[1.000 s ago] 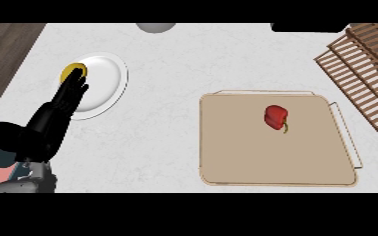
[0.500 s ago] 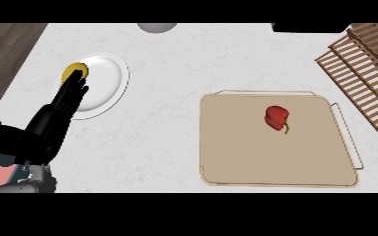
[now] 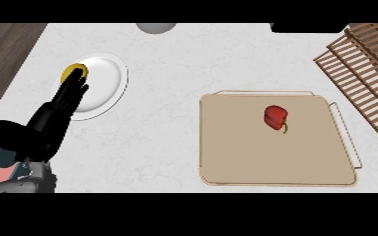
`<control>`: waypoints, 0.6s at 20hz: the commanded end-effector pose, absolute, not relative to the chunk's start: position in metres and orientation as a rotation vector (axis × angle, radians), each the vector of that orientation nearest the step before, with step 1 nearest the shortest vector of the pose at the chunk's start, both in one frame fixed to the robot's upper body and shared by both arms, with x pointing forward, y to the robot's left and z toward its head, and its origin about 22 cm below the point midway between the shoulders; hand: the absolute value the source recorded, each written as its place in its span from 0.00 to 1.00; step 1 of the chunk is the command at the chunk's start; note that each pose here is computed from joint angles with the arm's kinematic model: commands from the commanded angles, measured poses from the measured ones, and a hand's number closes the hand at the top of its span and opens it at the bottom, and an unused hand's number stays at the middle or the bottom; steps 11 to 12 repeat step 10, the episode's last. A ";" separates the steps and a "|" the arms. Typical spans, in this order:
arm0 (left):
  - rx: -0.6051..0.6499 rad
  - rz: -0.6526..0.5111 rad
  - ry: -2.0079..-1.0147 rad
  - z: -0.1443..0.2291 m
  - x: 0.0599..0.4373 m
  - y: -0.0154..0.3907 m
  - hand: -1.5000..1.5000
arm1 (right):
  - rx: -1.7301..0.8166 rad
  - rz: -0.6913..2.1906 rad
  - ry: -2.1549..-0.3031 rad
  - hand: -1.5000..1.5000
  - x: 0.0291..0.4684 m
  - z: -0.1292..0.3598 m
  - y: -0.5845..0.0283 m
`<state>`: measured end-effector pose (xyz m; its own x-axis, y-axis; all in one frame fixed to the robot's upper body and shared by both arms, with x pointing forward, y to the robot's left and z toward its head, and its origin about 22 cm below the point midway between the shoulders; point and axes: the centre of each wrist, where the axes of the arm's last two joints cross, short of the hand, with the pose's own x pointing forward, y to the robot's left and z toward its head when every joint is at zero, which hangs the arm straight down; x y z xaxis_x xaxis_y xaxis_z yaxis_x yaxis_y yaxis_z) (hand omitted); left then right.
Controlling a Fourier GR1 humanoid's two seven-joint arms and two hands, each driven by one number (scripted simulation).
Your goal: Pick the squash from the tray and place it in the tiered shelf
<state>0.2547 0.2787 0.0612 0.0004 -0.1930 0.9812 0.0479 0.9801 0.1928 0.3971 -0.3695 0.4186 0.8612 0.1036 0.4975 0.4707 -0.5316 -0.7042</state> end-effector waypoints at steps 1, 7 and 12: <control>0.131 -0.175 -1.557 0.056 0.252 0.272 0.50 | -1.986 -0.925 -0.517 0.00 0.375 0.456 -0.345; 0.151 -0.147 -1.535 0.052 0.251 0.291 0.50 | -1.885 -1.057 -0.641 0.00 0.329 0.482 -0.324; 0.171 -0.154 -1.548 0.059 0.249 0.297 0.50 | -1.867 -1.084 -0.687 0.00 0.316 0.468 -0.307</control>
